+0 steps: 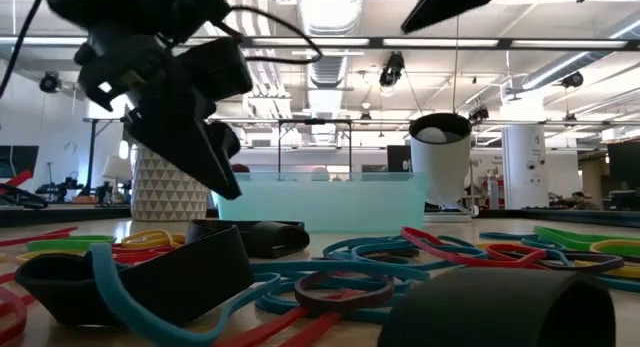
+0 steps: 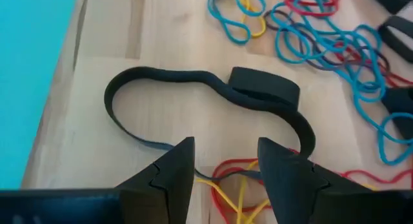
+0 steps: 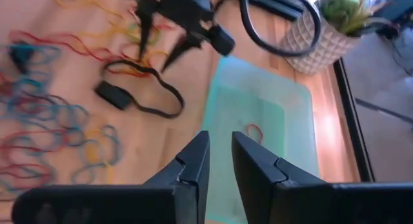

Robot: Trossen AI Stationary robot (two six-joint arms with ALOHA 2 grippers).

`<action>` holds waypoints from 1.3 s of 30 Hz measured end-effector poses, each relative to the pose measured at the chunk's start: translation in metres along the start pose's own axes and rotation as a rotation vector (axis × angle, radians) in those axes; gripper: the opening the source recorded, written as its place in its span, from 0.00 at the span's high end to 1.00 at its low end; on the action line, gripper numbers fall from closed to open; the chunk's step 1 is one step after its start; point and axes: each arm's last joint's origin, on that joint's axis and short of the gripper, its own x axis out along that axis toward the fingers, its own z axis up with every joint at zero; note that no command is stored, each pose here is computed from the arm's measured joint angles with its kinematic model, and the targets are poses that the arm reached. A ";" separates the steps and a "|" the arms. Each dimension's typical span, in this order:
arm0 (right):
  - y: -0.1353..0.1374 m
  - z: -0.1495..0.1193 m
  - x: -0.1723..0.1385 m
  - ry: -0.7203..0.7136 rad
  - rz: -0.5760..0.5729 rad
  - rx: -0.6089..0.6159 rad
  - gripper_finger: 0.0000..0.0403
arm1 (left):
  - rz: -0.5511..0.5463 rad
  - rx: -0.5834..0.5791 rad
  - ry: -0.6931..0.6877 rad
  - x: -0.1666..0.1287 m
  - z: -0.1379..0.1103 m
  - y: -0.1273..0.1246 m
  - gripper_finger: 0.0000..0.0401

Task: Pick and place rubber bands into bin
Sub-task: Put the black rubber band into the green bin

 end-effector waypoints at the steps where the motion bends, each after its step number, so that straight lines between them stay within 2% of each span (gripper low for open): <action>1: 0.003 -0.002 -0.005 -0.008 0.006 0.003 0.85 | 0.001 -0.013 0.006 0.002 0.003 -0.001 0.62; 11: 0.024 -0.027 -0.022 -0.020 -0.021 0.019 0.85 | 0.156 -0.103 0.142 0.018 0.007 -0.005 0.62; 31: 0.032 -0.044 -0.012 0.008 -0.040 0.057 0.85 | 0.230 -0.111 0.171 0.028 0.003 -0.003 0.62; 39: 0.032 -0.043 -0.012 -0.001 -0.047 0.052 0.85 | 0.231 -0.109 0.172 0.028 0.003 -0.004 0.71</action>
